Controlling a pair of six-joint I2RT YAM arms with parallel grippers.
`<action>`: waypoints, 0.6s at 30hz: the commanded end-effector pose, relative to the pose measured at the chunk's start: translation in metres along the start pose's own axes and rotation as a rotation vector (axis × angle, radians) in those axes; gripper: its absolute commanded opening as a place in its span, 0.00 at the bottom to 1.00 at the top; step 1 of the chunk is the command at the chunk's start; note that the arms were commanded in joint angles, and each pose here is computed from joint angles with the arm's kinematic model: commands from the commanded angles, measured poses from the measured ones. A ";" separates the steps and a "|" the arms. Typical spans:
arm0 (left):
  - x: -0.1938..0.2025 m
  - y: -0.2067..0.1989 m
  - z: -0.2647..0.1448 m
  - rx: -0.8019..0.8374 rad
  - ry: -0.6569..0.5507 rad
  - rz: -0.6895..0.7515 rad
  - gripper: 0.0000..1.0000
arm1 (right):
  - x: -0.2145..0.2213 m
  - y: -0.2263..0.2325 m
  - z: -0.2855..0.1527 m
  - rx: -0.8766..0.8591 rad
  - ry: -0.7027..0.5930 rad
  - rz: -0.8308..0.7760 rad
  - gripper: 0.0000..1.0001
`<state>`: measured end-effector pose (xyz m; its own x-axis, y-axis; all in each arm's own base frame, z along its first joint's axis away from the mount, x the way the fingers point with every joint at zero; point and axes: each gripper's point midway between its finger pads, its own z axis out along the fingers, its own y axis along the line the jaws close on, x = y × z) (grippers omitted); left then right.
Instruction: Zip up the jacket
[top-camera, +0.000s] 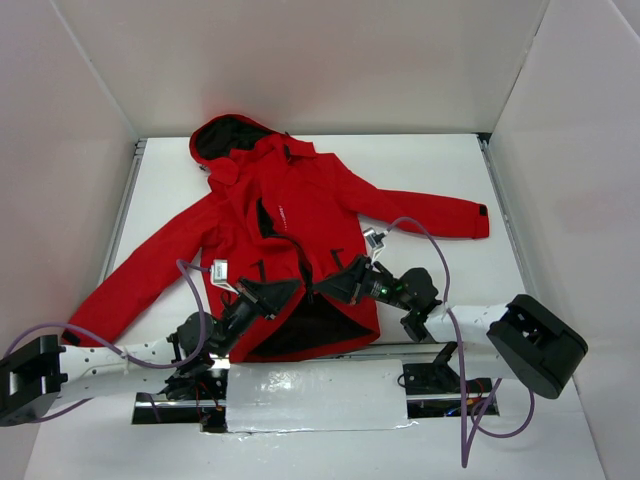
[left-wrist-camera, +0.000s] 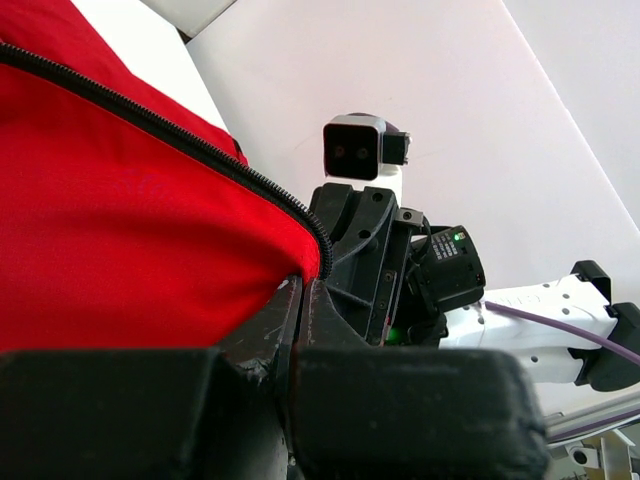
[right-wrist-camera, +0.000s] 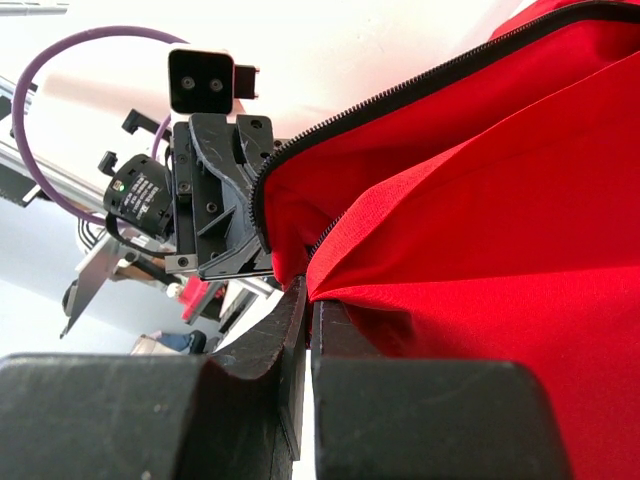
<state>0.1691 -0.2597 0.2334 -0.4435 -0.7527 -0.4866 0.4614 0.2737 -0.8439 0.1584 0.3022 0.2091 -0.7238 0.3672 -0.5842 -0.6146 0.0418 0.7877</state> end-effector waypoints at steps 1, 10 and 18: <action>-0.015 -0.017 0.002 0.052 -0.059 -0.045 0.00 | -0.027 0.051 -0.005 -0.203 -0.112 -0.123 0.00; -0.010 -0.011 0.002 0.030 -0.044 -0.041 0.00 | -0.031 0.056 -0.007 -0.211 -0.135 -0.136 0.00; -0.008 -0.010 0.002 0.031 -0.035 -0.043 0.00 | -0.034 0.057 -0.005 -0.206 -0.136 -0.148 0.00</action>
<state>0.1703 -0.2599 0.2302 -0.4432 -0.7515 -0.4888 0.4526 0.2830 -0.8456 0.1550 0.2979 0.2175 -0.7086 0.3855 -0.5910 -0.6316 0.0270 0.7748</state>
